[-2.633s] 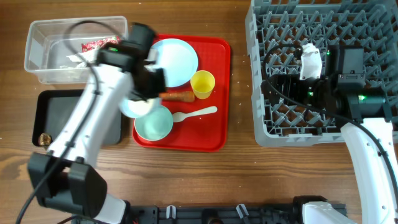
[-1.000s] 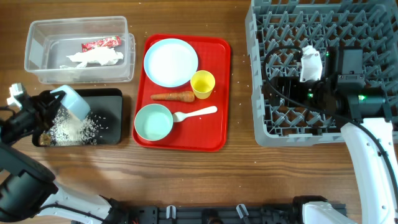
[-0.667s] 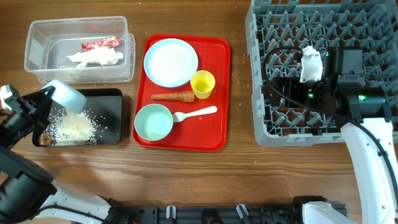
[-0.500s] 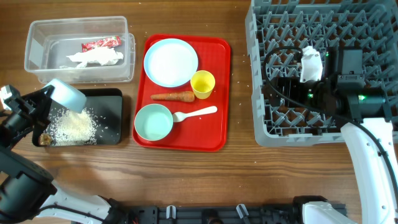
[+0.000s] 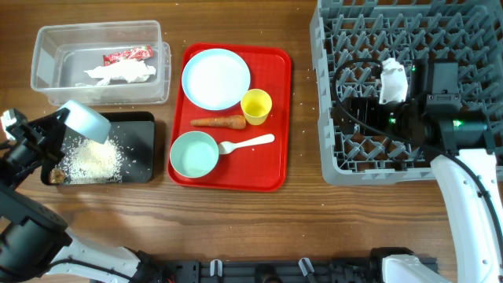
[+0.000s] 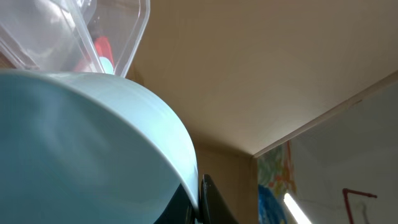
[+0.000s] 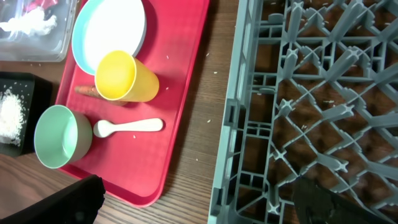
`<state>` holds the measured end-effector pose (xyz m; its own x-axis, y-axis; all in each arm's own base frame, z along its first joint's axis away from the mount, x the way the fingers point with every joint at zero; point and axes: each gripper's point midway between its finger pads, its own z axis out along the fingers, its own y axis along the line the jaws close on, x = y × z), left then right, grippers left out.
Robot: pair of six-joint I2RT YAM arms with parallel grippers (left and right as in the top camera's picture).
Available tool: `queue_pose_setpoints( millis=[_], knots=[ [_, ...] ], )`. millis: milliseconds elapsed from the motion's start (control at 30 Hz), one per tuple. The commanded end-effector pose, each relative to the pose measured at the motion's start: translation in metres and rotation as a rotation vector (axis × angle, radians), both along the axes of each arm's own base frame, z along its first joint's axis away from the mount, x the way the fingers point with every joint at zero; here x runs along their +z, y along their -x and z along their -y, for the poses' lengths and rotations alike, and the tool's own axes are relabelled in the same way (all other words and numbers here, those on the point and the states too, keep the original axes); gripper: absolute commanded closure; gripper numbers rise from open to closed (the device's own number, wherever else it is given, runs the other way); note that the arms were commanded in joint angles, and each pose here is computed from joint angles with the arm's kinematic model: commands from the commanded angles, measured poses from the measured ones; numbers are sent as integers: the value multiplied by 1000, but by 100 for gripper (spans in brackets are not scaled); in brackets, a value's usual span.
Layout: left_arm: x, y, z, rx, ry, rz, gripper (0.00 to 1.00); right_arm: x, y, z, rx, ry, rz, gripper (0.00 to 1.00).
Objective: Sort waste into correct bins and load items into the dishwasher rack
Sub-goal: 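Carry the blue bowl left and pour the rice onto the black tray, then return the empty blue bowl to the red tray and release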
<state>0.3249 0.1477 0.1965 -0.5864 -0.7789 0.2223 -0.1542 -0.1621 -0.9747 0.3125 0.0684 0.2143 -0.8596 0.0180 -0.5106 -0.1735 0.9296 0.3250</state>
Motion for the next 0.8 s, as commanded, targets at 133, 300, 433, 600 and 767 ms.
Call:
queue_pose_setpoints(
  millis=[133, 300, 433, 600, 767],
  knots=[
    [46, -14, 79, -220, -251, 200, 96, -2, -4, 3, -1, 14, 7, 0],
    [60, -11, 155, -456, -440, 270, 96, -2, -4, 3, -1, 14, 7, 0],
    [43, 1, 236, -724, -593, 262, 96, -2, -4, 3, -1, 14, 8, 0],
    [-10, 17, 309, -946, -880, 61, 96, -2, -4, 3, -1, 14, 8, 0],
    [-43, 45, 360, -1042, -1195, -14, 96, -2, -4, 3, -2, 14, 8, 0]
  ],
)
